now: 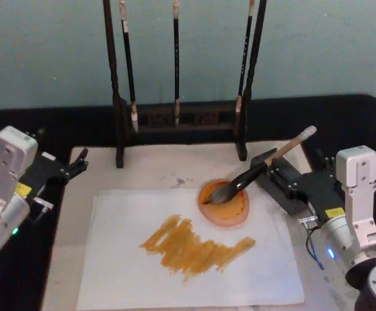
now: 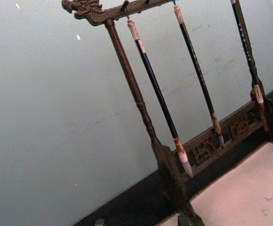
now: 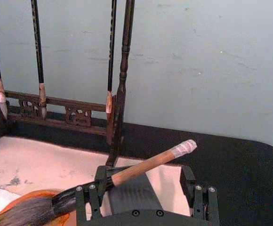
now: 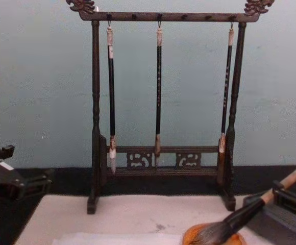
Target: Pick up the brush from the inkstone, write on the paper, then place the brush back to its original position.
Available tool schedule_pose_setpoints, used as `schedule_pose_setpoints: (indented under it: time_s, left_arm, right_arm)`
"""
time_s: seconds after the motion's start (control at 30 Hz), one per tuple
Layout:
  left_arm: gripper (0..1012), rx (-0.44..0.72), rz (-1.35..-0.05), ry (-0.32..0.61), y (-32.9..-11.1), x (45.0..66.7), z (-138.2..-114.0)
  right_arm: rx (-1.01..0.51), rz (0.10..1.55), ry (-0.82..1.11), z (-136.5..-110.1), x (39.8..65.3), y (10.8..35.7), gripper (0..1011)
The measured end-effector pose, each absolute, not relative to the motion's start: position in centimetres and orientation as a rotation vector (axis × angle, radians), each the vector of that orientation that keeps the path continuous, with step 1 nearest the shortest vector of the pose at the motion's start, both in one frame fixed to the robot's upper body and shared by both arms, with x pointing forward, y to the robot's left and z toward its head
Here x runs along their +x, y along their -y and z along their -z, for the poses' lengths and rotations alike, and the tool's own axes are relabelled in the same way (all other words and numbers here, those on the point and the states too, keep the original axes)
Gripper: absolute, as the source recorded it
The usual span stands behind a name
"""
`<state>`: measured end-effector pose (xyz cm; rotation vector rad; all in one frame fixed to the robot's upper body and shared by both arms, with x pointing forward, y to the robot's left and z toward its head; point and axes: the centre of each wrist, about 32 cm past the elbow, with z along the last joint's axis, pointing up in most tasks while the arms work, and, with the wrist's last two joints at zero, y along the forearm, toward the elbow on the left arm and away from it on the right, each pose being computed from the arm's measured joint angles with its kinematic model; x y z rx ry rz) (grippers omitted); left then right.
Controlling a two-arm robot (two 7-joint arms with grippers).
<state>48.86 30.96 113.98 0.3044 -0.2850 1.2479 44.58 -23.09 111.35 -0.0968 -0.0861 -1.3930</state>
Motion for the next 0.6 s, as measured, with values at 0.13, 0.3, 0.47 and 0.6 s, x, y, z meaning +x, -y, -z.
schedule_pose_setpoints:
  time_s: [0.13, 0.3, 0.47, 0.6]
  left_arm:
    - [1010, 0.305, -1.248, 0.285, -30.97, 48.86, -113.98]
    - [1010, 0.304, -1.248, 0.285, -30.96, 48.86, -113.98]
    - [1010, 0.304, -1.248, 0.285, -30.96, 48.86, -113.98]
    - [1010, 0.304, -1.248, 0.285, -30.96, 48.86, -113.98]
  right_arm:
    - [-0.097, 1.393, 0.086, -111.35, 44.58, 23.10, 1000]
    - [-0.097, 1.393, 0.086, -111.35, 44.58, 23.09, 1000]
    - [-0.097, 1.393, 0.086, -111.35, 44.58, 23.10, 1000]
    - [-0.097, 1.393, 0.086, -111.35, 44.58, 23.09, 1000]
